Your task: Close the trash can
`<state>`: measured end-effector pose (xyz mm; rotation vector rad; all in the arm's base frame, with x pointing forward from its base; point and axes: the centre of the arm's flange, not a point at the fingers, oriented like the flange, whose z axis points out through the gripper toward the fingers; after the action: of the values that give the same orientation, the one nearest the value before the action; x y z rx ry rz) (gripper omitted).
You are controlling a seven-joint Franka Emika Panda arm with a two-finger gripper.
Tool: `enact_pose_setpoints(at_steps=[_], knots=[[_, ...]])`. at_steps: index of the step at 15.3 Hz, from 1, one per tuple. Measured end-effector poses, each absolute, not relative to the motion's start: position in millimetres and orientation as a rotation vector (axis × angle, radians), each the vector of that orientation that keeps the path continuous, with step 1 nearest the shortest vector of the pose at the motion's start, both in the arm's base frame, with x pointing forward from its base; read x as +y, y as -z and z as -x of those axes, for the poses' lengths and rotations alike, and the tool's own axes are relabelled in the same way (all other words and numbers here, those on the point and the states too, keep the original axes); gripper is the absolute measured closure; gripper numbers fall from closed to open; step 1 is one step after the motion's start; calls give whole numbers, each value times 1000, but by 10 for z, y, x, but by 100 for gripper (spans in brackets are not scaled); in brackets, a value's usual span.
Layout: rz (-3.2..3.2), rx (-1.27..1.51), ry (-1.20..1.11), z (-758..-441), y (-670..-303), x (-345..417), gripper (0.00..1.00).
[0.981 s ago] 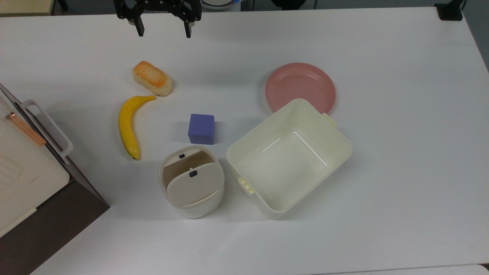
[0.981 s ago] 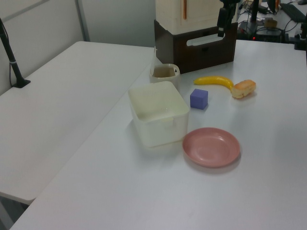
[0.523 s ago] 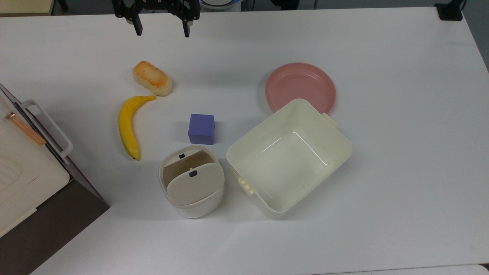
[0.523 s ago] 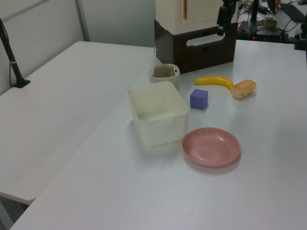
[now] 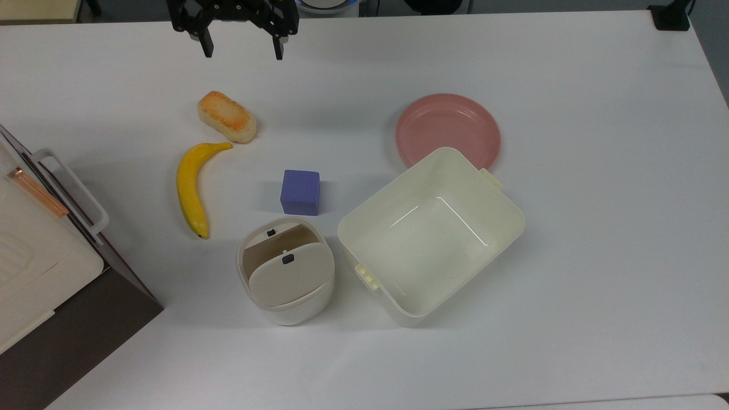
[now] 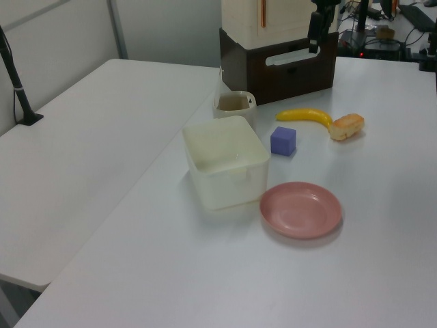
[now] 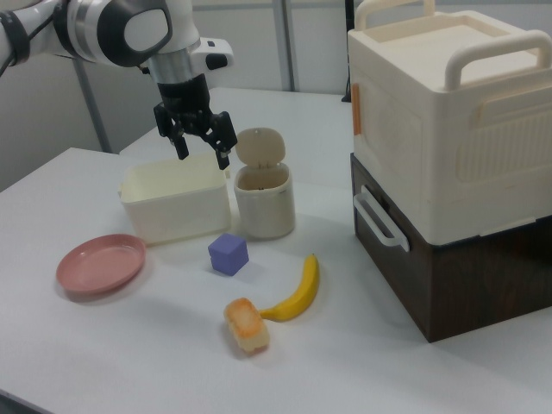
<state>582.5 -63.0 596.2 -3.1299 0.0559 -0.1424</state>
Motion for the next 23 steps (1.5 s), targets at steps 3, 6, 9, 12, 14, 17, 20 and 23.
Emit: enact_pose_setpoints(at_steps=[3, 6, 9, 12, 14, 17, 20, 23], knots=[[3130, 56, 134, -5823, -5953, -630, 0], [3130, 54, 134, -5823, -5952, -627, 2], [3132, 45, 132, -5825, -5946, -627, 14], [3150, 20, 111, -5856, -5875, -632, 49], [3173, -6, 87, -5898, -5794, -610, 69], [3196, -61, 77, -6029, -5726, -545, 99], [3196, -71, 88, -6203, -5690, -559, 99], [3186, 161, 133, -6444, -5679, -612, 99]])
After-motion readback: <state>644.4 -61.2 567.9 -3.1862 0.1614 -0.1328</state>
